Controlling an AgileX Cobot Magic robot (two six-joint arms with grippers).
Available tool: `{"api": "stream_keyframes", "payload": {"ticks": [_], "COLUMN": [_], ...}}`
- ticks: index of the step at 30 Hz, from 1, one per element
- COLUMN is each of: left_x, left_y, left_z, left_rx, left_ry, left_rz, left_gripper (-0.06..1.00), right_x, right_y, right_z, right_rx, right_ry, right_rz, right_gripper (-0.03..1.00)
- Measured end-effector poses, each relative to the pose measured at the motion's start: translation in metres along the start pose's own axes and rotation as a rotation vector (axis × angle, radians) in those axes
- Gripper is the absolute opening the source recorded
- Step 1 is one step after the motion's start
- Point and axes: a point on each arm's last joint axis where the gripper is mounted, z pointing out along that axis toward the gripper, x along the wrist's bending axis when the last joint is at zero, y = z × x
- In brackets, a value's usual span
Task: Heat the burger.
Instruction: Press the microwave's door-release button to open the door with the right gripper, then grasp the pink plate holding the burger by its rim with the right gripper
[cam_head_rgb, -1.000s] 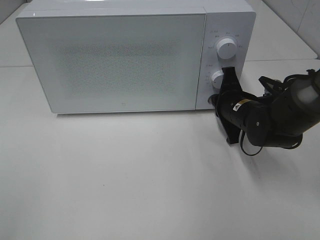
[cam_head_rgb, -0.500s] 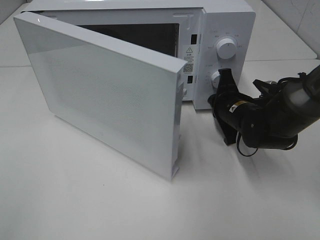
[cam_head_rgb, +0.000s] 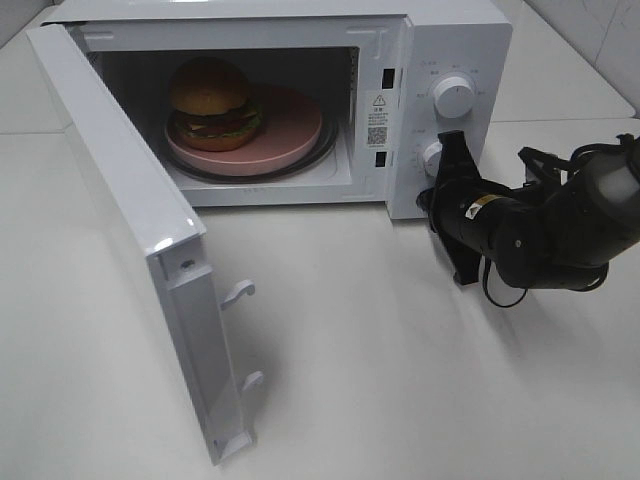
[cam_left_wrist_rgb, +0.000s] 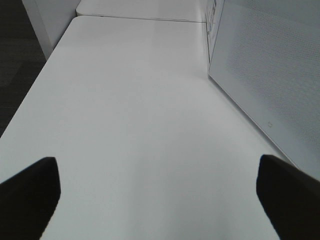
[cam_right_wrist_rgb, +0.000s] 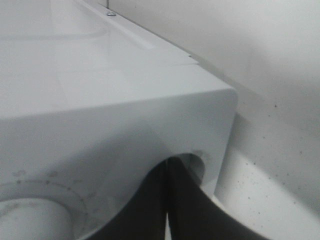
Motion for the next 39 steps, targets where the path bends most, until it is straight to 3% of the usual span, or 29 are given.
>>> {"api": "stream_keyframes", "payload": {"ticks": [13,17,23,27,39], "left_x": [0.000,0.000,0.000,0.000,0.000], "left_y": [0.000,0.000,0.000,0.000,0.000], "left_z": [0.000,0.000,0.000,0.000,0.000], "left_rx": [0.000,0.000,0.000,0.000,0.000], "left_ry": [0.000,0.000,0.000,0.000,0.000], "left_rz": [0.000,0.000,0.000,0.000,0.000], "left_gripper": [0.99,0.99,0.99,0.99,0.99], "right_x": [0.008,0.007,0.018,0.036,0.062], "right_y": [-0.001,-0.004,-0.005,-0.003,0.009], "right_z": [-0.020,-0.034,-0.046,-0.065,-0.103], "right_rx": [0.103,0.173,0.238,0.286,0.325], "right_ry": [-0.064,-0.139,-0.179,-0.206,-0.274], "right_rz": [-0.048,-0.110,-0.229,-0.396,-0.736], "right_gripper": [0.00,0.00,0.00,0.00,0.02]}}
